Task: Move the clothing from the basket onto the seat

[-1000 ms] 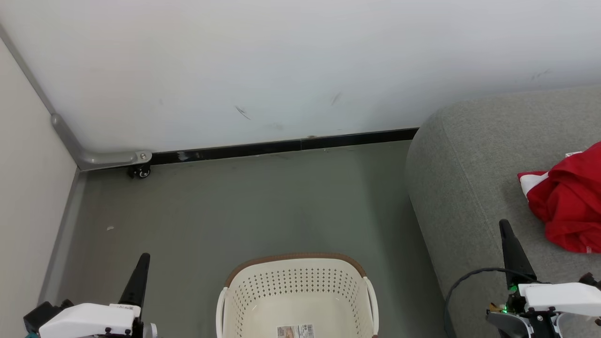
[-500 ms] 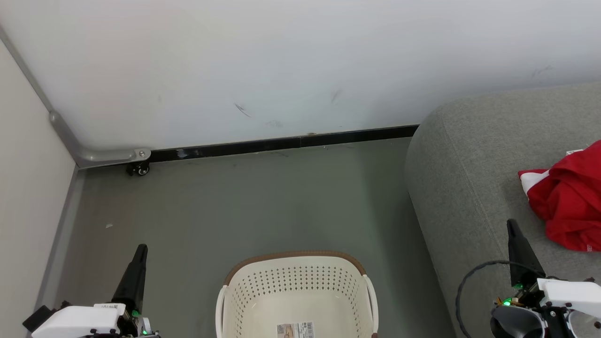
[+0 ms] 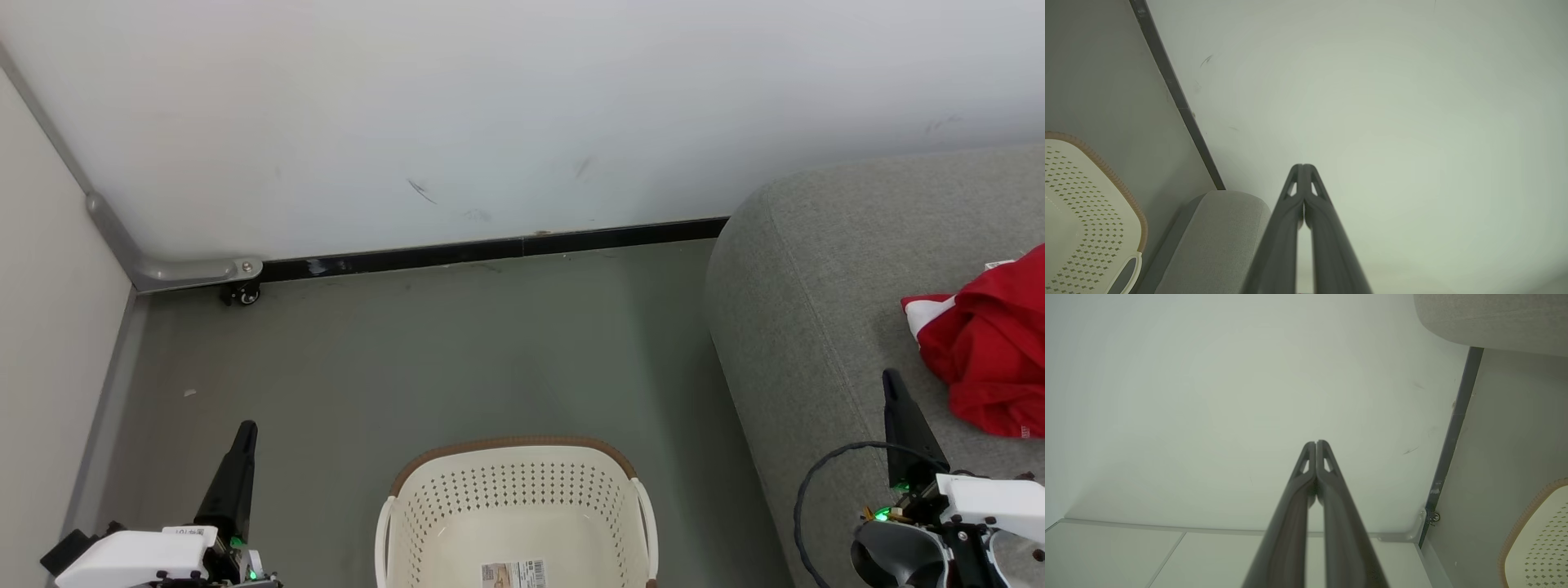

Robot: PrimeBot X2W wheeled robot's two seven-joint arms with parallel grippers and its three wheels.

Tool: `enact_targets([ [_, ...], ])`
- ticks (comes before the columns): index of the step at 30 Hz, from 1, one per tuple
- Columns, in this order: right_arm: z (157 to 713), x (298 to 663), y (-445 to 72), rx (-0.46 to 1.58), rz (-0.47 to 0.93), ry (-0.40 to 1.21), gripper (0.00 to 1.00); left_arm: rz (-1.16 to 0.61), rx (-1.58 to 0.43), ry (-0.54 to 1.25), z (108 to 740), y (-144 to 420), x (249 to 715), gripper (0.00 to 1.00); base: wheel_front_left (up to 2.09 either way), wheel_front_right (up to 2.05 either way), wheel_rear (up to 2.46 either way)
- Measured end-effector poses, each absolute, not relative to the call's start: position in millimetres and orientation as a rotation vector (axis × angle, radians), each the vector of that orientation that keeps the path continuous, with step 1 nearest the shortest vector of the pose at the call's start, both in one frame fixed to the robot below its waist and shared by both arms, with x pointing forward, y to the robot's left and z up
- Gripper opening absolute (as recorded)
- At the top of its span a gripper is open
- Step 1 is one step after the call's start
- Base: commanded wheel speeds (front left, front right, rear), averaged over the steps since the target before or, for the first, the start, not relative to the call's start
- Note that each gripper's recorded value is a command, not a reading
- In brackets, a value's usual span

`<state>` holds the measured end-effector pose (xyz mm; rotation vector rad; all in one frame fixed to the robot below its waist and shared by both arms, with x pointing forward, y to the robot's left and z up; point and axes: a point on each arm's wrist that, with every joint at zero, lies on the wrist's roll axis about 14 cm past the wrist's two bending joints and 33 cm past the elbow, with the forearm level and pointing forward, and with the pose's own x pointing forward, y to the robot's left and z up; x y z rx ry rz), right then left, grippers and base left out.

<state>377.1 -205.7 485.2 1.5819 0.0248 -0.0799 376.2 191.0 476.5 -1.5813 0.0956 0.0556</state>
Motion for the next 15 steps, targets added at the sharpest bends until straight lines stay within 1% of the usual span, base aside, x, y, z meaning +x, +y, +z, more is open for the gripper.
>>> enact_targets([
  [15,485.2,377.1,-205.4,1.582,-0.077,0.028,0.00,0.052,-1.580,0.094,477.6,190.1,376.5,0.00,0.00,0.00,0.00],
])
